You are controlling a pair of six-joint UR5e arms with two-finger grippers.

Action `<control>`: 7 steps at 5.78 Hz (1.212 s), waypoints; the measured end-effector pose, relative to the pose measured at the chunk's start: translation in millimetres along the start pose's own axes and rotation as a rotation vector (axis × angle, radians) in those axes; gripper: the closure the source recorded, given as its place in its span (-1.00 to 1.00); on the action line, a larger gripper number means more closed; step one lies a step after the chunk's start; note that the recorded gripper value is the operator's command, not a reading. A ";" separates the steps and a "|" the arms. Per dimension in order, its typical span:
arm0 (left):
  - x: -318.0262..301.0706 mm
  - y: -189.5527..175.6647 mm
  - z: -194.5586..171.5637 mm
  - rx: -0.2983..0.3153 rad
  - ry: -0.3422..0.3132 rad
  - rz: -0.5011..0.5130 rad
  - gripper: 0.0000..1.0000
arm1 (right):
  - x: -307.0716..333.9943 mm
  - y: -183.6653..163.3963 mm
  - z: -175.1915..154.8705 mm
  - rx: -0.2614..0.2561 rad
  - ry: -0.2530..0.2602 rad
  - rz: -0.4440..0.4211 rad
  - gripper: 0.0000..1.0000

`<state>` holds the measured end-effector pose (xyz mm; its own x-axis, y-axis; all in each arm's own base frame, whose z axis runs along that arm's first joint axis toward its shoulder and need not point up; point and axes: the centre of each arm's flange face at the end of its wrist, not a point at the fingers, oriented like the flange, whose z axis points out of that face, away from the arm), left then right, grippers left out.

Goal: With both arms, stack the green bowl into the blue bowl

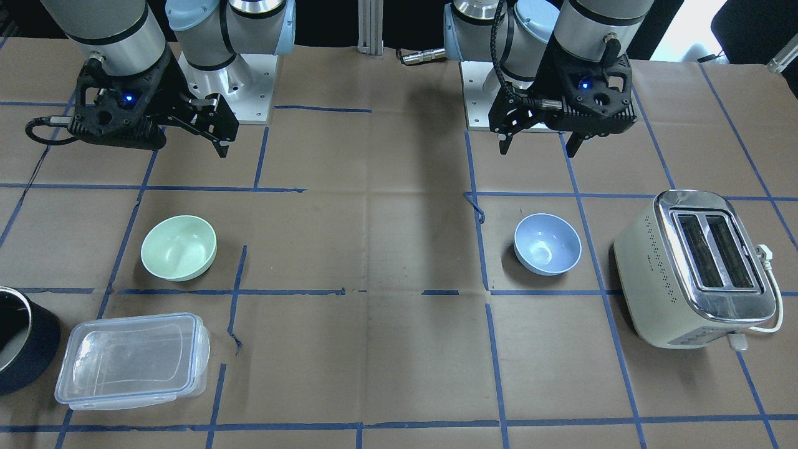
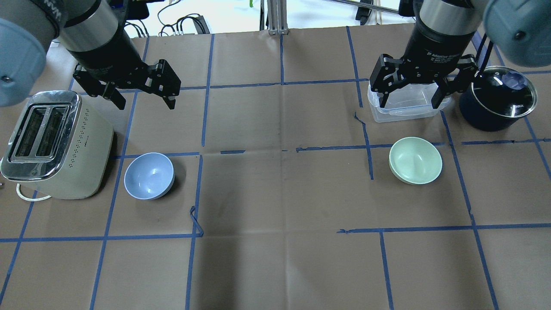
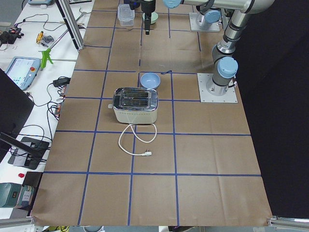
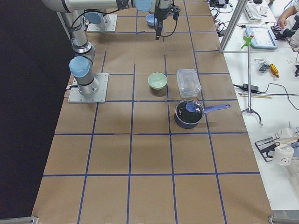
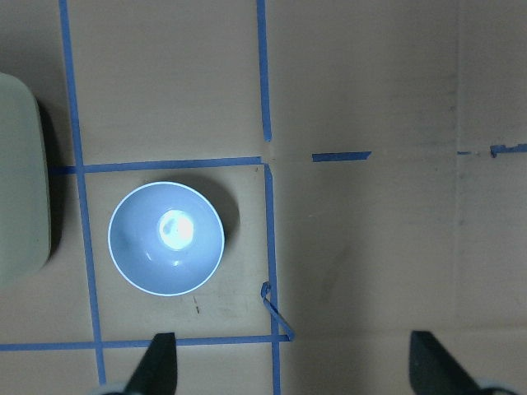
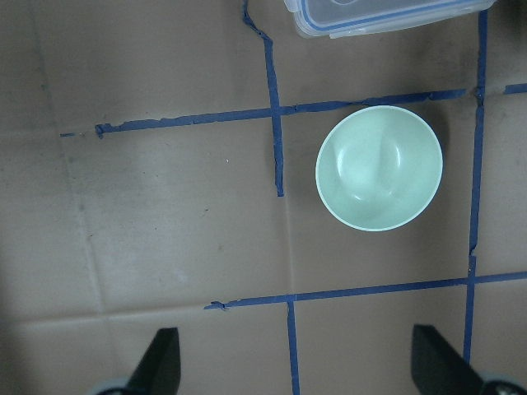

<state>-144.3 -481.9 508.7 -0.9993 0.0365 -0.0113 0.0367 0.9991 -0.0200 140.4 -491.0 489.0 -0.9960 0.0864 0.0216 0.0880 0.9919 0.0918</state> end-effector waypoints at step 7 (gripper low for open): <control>-59.7 8.8 138.7 -0.104 0.011 -0.001 -0.96 | 177.5 -21.2 95.7 -0.030 -0.026 -0.092 -1.00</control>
<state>-82.9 -478.1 370.5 -0.9994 0.0354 0.0000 0.0353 0.9959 0.0836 -39.5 -487.8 395.6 -0.9999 -0.0021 -0.0139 -0.0037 0.9926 0.1217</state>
